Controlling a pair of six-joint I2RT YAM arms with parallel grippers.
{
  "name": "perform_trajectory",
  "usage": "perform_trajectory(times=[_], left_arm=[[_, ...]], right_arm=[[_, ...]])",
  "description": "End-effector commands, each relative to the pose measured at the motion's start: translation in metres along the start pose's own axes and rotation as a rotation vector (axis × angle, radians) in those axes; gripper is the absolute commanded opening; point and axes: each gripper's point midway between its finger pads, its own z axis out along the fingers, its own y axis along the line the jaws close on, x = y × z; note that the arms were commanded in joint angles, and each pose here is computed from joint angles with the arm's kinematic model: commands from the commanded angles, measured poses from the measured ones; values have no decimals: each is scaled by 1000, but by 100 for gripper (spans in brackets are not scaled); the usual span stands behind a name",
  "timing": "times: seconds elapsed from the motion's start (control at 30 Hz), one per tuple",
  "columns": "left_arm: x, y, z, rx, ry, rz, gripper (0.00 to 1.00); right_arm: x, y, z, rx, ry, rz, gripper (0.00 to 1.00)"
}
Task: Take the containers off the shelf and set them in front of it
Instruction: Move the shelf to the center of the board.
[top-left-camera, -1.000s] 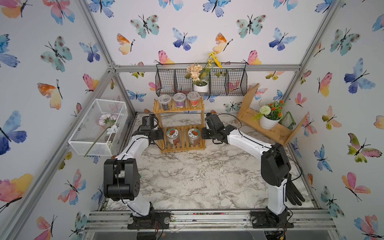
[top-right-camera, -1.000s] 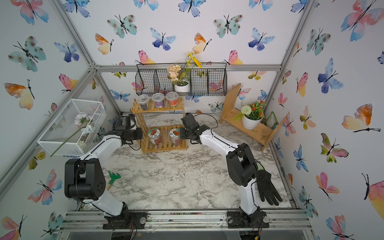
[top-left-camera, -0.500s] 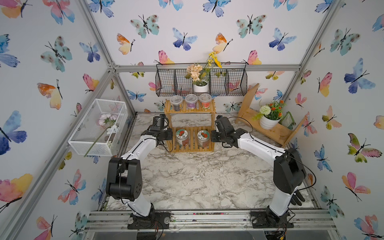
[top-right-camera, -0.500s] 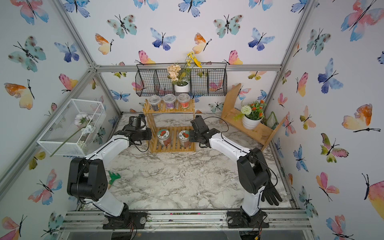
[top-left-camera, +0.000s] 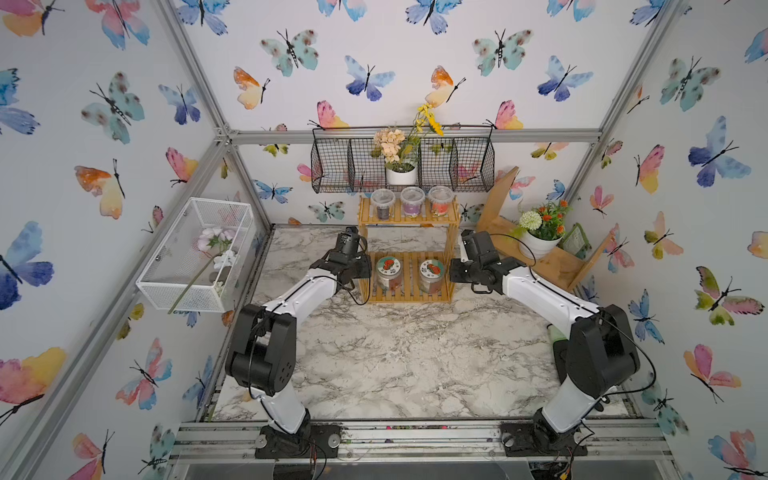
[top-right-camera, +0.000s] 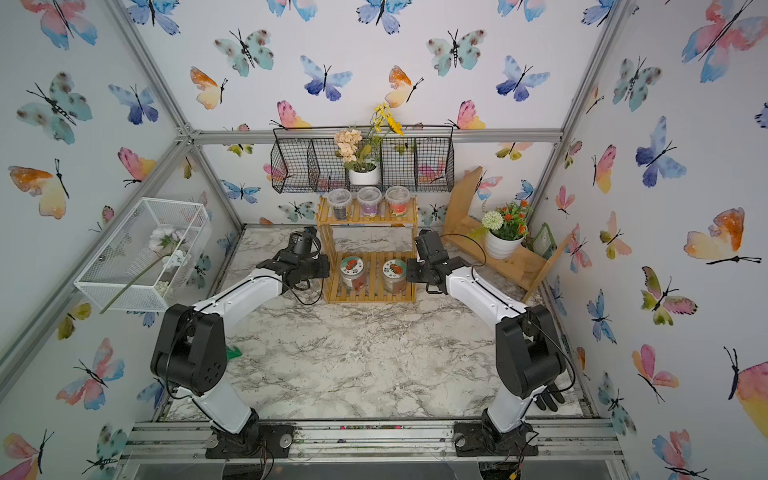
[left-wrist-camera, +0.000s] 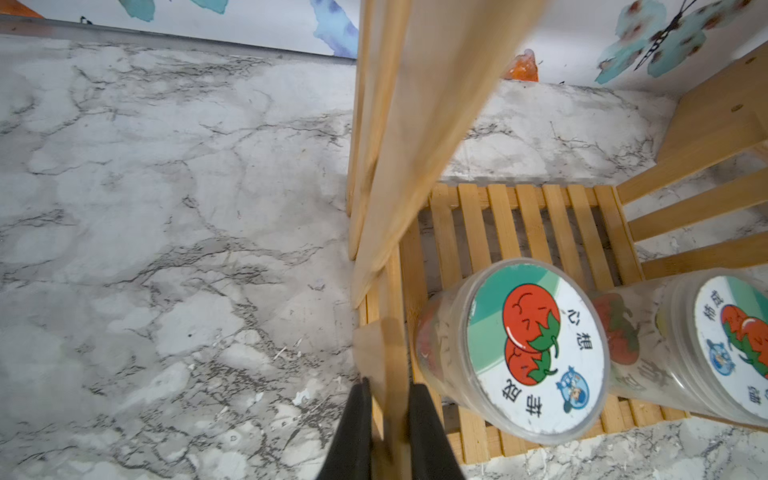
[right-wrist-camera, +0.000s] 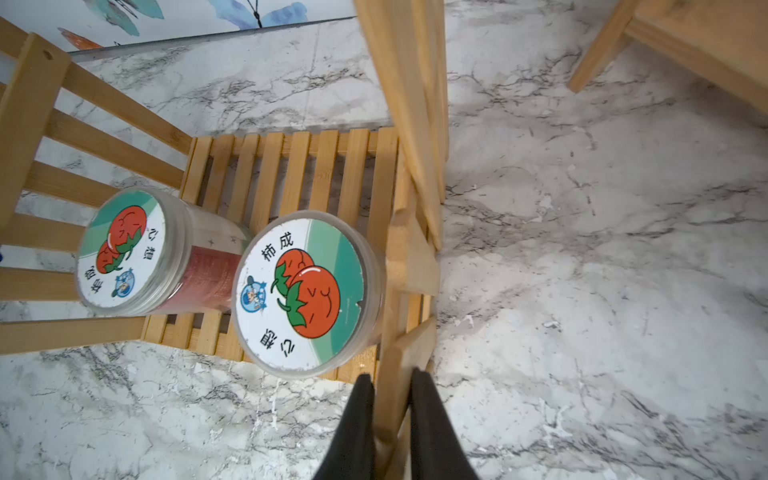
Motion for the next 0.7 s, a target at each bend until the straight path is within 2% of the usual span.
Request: perform_trajectory(times=[0.0,0.3,0.57,0.67], left_arm=[[47,-18,5,84,157,74,0],[80,-26,-4,79,206,102,0],[89,-24,-11,66,207,103,0],[88,-22,-9,52,204,110,5]], right_arm=[[24,-76,3,221,85,-30,2],[35,-85,-11,244,96,-29,3],[34,-84,-10,242,99,-35,4],[32,-81,-8,224,98,-32,7]])
